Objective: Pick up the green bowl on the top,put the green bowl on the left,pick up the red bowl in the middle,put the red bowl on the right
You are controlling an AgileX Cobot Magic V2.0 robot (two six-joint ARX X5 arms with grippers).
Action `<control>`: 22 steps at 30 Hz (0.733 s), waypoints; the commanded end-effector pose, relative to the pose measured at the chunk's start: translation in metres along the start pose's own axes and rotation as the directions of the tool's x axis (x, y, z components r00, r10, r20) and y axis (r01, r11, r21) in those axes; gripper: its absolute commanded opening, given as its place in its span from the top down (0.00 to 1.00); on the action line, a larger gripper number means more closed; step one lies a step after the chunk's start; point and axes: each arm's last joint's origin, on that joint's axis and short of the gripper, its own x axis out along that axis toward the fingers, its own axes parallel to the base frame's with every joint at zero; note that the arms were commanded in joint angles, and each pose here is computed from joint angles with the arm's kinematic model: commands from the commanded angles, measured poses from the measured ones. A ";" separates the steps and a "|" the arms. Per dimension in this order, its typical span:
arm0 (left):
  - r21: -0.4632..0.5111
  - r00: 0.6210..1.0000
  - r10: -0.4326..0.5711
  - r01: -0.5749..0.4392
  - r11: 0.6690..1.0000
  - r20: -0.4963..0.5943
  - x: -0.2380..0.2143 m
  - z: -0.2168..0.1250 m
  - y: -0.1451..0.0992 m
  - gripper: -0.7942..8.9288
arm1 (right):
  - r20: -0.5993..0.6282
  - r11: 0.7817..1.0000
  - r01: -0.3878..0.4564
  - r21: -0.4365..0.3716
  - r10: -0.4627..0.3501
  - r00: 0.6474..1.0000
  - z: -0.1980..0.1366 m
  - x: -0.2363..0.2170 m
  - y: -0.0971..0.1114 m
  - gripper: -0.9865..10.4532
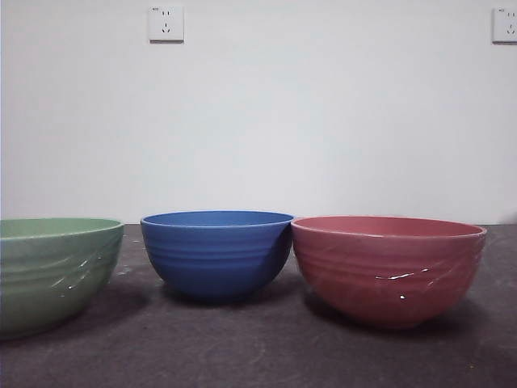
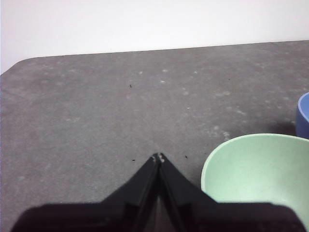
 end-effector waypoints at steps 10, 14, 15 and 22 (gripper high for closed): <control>-0.012 1.000 -0.002 0.002 1.000 -0.011 0.001 -0.005 0.000 0.92 | -0.060 0.991 -0.134 0.021 0.135 0.989 -0.072 0.021 0.003 0.91; -0.012 1.000 -0.002 0.002 1.000 -0.011 0.001 -0.005 0.000 0.92 | -0.054 0.991 -0.129 0.021 0.130 0.990 -0.073 0.021 0.003 0.91; -0.012 1.000 -0.002 0.002 1.000 -0.011 0.001 -0.005 0.000 0.92 | -0.053 0.991 -0.129 0.022 0.130 0.990 -0.073 0.021 0.003 0.91; -0.012 1.000 -0.002 0.002 1.000 -0.011 0.001 -0.005 0.000 0.92 | -0.058 0.991 -0.130 0.025 0.132 0.990 -0.073 0.022 0.003 0.91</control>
